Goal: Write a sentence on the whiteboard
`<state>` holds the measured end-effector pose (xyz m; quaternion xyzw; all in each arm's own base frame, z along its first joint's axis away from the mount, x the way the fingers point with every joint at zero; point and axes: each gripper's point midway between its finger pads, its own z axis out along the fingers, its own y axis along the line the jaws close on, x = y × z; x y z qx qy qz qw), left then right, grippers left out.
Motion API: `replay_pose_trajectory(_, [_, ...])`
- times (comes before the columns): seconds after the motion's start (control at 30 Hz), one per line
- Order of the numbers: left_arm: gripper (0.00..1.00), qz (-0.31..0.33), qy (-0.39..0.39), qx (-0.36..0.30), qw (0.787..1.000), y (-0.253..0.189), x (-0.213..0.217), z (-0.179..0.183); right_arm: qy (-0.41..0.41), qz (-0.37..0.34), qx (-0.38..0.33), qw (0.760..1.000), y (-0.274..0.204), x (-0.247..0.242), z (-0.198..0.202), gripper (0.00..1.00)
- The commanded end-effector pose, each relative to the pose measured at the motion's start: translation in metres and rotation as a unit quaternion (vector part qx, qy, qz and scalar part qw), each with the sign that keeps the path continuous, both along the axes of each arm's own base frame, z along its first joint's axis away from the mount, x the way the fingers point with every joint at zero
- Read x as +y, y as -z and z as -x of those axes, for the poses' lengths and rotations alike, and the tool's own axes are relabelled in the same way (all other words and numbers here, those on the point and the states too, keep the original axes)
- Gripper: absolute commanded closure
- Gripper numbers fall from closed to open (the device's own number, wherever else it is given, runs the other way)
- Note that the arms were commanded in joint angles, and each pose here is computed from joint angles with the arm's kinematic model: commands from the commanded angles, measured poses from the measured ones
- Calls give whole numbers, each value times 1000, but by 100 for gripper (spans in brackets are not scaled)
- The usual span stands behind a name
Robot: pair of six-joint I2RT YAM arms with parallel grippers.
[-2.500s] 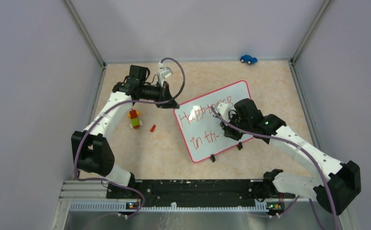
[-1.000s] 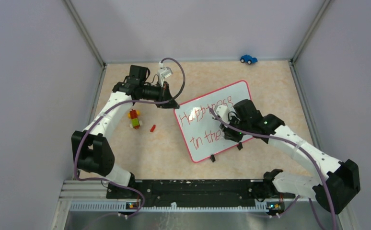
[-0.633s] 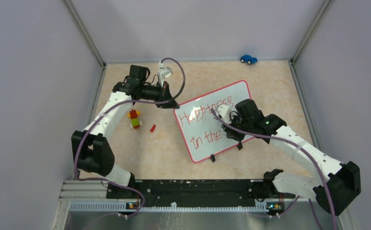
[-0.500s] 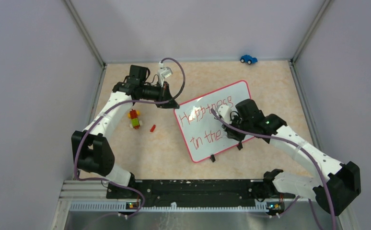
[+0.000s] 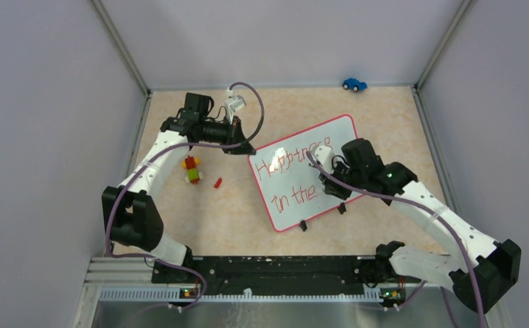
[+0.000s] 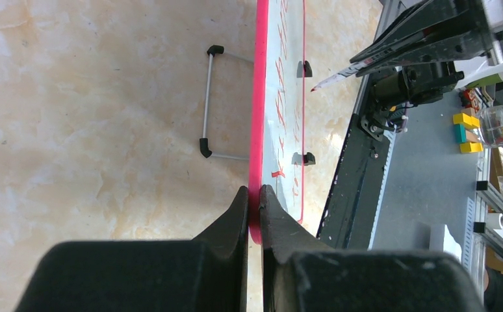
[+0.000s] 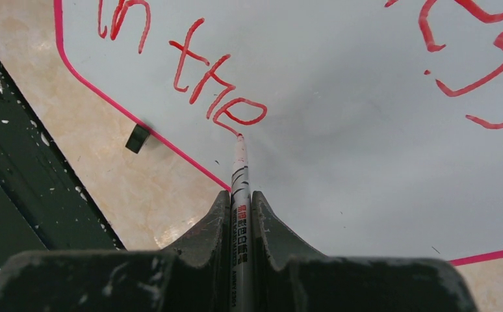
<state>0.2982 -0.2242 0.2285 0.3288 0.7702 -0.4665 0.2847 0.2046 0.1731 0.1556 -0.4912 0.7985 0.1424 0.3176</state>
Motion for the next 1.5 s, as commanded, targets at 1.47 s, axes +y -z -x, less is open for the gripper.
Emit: replay_pose_trajectory(1.47, [100,-30,17,46,998,35,-5,16,94,-24,-32,995,-12,-29,-48,100])
